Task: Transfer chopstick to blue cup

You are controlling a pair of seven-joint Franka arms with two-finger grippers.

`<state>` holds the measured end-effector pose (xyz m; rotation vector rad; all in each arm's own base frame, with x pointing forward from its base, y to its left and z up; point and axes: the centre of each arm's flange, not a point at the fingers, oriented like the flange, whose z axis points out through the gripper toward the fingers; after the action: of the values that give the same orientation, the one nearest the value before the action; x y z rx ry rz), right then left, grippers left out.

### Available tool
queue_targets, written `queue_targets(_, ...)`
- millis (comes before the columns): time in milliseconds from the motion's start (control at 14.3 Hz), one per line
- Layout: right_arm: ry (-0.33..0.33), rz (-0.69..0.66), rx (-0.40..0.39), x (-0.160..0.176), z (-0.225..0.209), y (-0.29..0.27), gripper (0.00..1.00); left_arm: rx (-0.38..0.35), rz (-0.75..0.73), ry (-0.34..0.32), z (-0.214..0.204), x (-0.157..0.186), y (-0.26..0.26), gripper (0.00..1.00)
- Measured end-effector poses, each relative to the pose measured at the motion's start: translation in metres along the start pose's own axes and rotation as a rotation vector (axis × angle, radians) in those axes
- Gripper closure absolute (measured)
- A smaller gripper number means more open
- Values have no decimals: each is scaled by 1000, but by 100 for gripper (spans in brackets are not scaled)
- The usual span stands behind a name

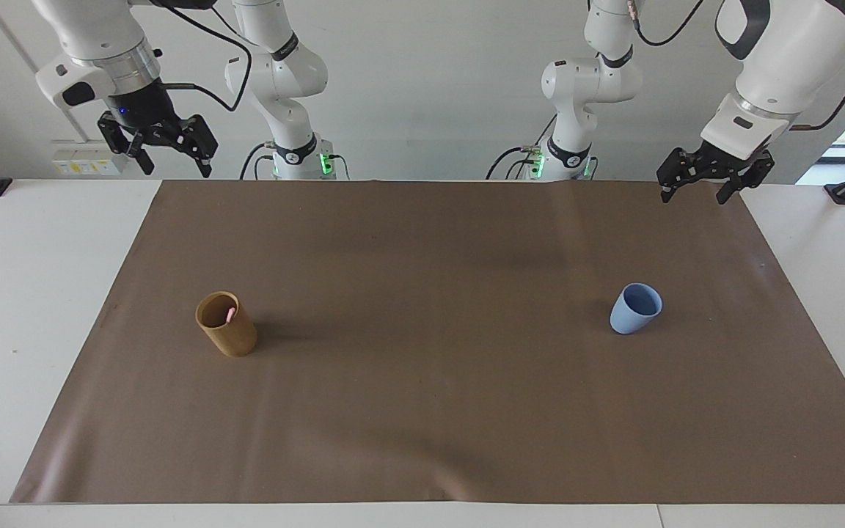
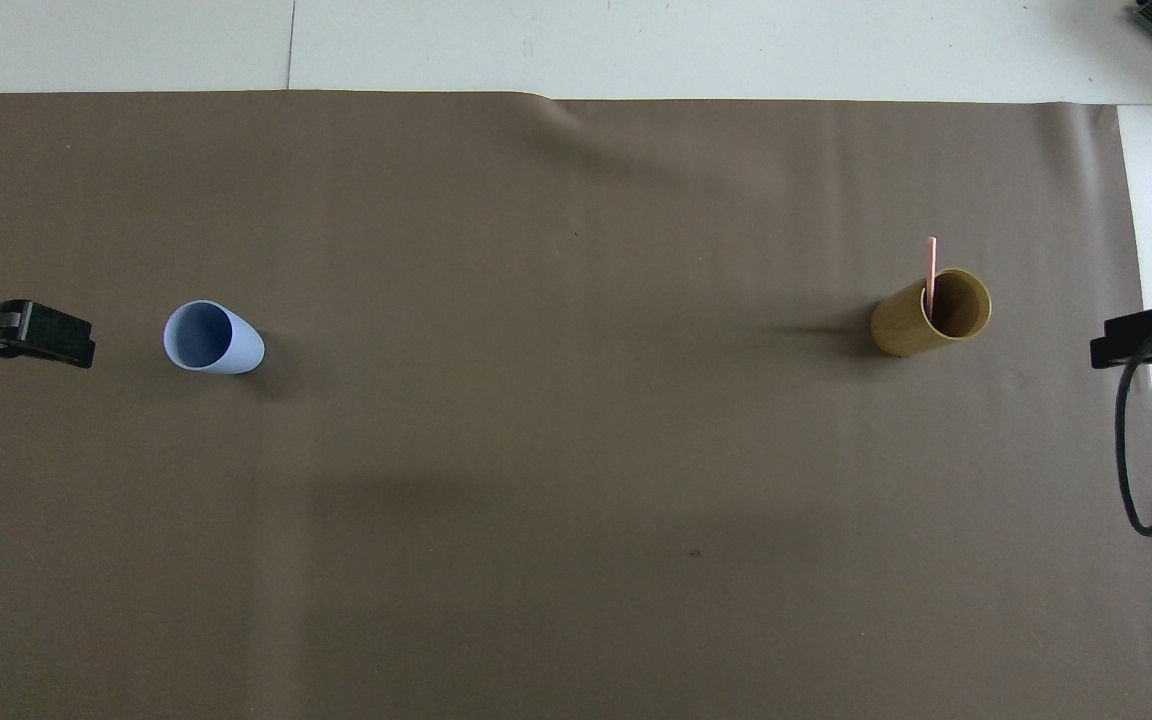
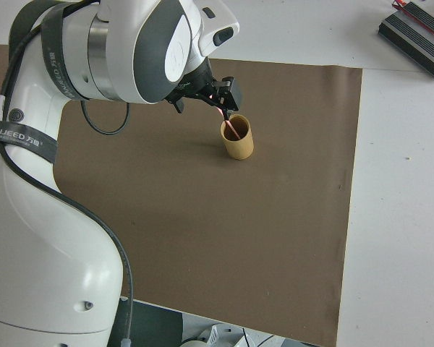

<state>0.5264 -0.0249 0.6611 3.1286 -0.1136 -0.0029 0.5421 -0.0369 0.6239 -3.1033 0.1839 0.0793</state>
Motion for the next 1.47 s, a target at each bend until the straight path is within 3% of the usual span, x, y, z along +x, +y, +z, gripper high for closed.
queue_targets(1472,-6,0,0,0,3,0,0,0,-15,0,7,0,1,0)
